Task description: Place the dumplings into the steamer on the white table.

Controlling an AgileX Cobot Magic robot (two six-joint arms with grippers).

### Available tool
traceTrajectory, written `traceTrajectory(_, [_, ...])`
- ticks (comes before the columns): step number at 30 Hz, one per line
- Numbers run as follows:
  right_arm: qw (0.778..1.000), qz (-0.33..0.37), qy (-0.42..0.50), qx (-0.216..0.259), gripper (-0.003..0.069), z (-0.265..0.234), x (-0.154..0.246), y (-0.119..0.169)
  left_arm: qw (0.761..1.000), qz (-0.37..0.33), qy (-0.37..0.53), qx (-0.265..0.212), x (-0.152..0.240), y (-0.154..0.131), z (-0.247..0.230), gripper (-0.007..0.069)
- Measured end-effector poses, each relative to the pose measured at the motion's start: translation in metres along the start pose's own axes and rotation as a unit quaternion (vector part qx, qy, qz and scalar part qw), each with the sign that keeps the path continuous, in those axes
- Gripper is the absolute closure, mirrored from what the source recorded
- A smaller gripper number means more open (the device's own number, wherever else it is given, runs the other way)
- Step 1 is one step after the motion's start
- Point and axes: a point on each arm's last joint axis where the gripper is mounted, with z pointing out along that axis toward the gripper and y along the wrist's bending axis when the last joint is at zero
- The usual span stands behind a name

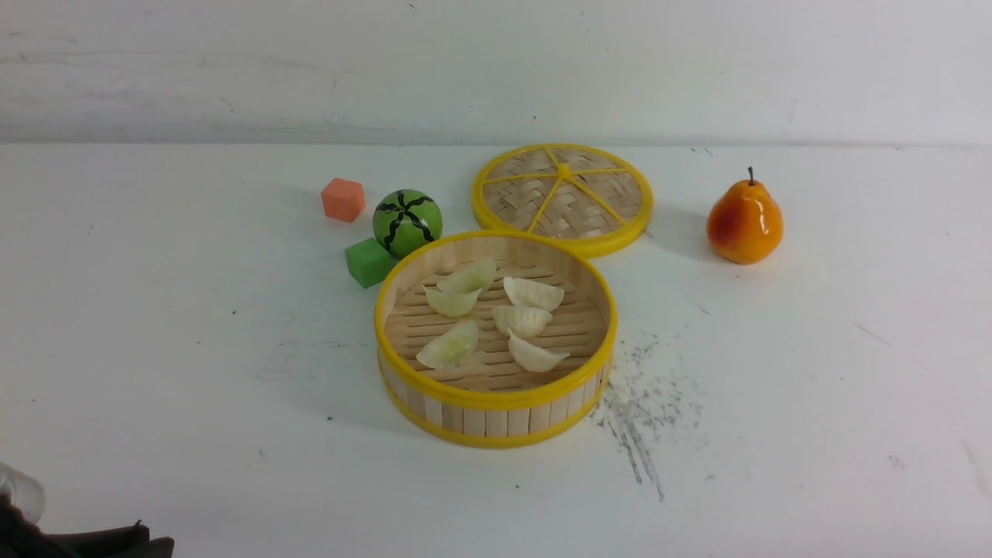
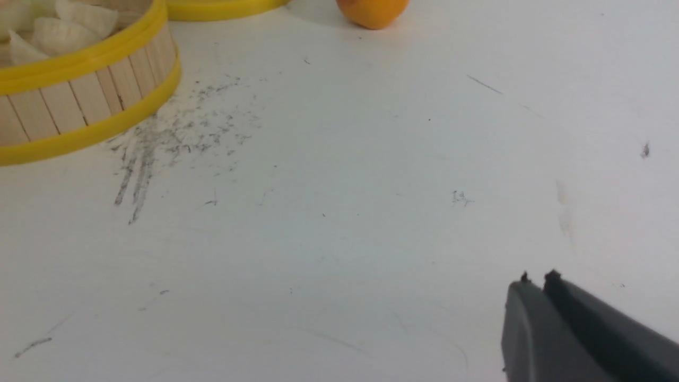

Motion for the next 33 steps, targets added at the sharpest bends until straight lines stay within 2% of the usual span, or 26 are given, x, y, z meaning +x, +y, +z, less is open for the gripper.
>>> traceTrajectory(26, [1.000, -0.001, 0.000, -0.002, 0.0596, 0.000, 0.000, 0.000, 1.000, -0.004, -0.020, -0.002, 0.007, 0.001, -0.006, 0.0494])
traceTrajectory(30, [1.000, -0.002, 0.000, -0.001, 0.0587, 0.000, 0.000, 0.000, 0.994, -0.002, -0.090, -0.061, 0.025, 0.011, -0.030, 0.0494])
traceTrajectory(33, [1.000, -0.002, 0.000, -0.001, 0.0583, 0.000, 0.000, 0.000, 0.981, -0.034, -0.161, -0.106, 0.033, 0.014, -0.047, 0.0494])
